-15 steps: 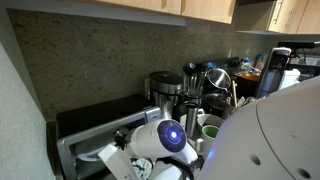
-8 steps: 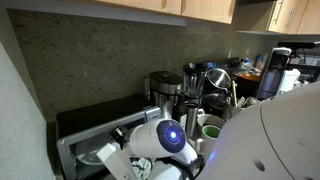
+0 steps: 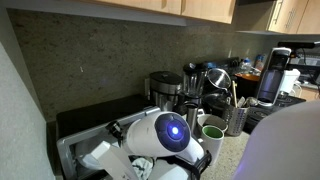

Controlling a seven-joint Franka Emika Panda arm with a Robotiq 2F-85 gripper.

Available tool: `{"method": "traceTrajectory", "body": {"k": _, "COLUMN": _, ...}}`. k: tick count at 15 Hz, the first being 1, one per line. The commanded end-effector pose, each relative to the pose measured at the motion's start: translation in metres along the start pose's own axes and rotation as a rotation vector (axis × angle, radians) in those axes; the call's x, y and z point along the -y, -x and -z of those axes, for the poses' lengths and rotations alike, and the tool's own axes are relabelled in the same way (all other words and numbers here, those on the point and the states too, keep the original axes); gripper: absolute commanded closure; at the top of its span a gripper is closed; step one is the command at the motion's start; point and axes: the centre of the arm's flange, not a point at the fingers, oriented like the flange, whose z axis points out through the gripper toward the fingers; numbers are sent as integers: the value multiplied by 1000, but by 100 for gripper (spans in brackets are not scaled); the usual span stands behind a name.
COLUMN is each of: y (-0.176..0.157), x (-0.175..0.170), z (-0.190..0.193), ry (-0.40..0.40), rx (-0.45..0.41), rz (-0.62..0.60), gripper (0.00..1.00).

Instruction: Remove the white plate from the top of the oven and put it inside the oven

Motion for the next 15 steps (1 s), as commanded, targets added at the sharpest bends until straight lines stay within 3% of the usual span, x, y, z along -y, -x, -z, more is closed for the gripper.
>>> {"method": "traceTrajectory", "body": {"k": 1, "y": -7, "x": 3, "z": 29, "ry": 24, "rx": -19, "rz": -13, "gripper": 0}}
{"method": "traceTrajectory", "body": {"k": 9, "y": -10, "x": 4, "z": 70, "ry": 111, "rx": 50, "rz": 31, "gripper": 0}}
{"method": "traceTrajectory", "body": {"k": 15, "y": -35, "x": -8, "z": 97, "ry": 284, "rx": 78, "rz": 123, "gripper": 0}}
